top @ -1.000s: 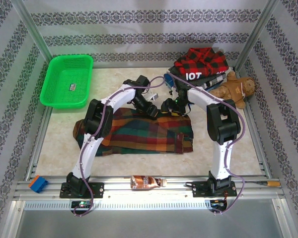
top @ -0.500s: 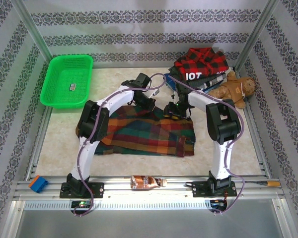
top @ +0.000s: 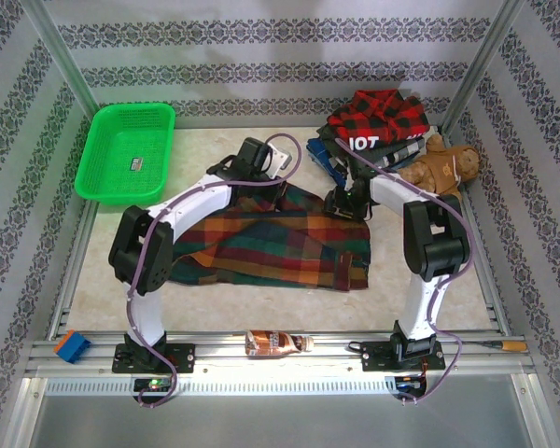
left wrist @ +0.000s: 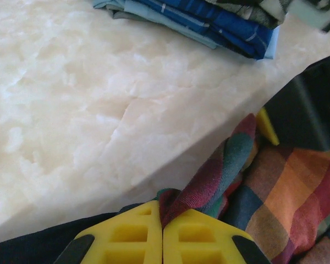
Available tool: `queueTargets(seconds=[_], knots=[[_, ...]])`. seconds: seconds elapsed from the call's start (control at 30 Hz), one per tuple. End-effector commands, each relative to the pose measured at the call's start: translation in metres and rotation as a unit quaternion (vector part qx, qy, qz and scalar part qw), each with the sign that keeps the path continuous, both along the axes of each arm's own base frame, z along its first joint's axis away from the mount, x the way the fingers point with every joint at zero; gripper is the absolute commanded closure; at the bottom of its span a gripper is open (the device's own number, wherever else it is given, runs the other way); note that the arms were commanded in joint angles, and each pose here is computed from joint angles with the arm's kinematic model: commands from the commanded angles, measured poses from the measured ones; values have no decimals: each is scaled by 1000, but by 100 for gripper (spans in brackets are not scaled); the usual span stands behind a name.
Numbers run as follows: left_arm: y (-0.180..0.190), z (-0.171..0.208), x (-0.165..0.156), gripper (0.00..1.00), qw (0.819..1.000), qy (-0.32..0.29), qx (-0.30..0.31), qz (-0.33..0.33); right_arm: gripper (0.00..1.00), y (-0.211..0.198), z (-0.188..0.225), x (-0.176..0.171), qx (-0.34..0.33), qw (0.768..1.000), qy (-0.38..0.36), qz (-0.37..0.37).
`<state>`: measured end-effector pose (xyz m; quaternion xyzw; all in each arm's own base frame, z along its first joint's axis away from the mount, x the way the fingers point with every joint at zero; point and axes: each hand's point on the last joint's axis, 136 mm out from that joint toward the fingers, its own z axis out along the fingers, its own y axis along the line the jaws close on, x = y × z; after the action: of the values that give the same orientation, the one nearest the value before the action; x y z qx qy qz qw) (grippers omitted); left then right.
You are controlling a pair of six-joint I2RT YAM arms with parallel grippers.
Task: Fold and stack the long sleeve shirts
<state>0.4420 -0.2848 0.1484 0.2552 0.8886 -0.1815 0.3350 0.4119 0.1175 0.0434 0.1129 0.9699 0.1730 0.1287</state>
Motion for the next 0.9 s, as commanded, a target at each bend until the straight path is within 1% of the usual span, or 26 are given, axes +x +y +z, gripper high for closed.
queueTargets(seconds=[0.0, 0.13, 0.23, 0.3, 0.4, 0.5, 0.6, 0.67, 0.77, 0.87], knots=[[1, 41, 9, 93, 997, -78, -14, 25, 42, -23, 30, 17, -14, 998, -56, -33], [21, 63, 25, 93, 989, -121, 2, 89, 42, -30, 34, 24, -8, 998, -60, -31], [37, 77, 43, 93, 980, -142, 18, 139, 43, -25, 27, 23, -2, 998, -56, -30], [45, 87, 56, 93, 973, -158, 19, 164, 44, -21, 20, 19, -1, 998, -48, -29], [43, 102, 71, 92, 970, -176, 3, 171, 45, -11, 6, 12, 1, 999, -32, -19], [41, 112, 83, 92, 966, -191, 5, 173, 47, -5, -10, 2, -8, 1000, -6, -12], [36, 115, 91, 92, 968, -192, -13, 162, 50, 3, -27, -5, -11, 1000, 26, -7], [34, 114, 93, 92, 969, -188, -14, 160, 52, 6, -34, -8, -32, 999, 41, -4], [37, 107, 96, 92, 970, -182, -9, 161, 52, 10, -42, -13, -67, 995, 68, 5], [58, 104, 104, 92, 962, -191, 14, 196, 52, 11, -47, -21, -90, 993, 77, 13]])
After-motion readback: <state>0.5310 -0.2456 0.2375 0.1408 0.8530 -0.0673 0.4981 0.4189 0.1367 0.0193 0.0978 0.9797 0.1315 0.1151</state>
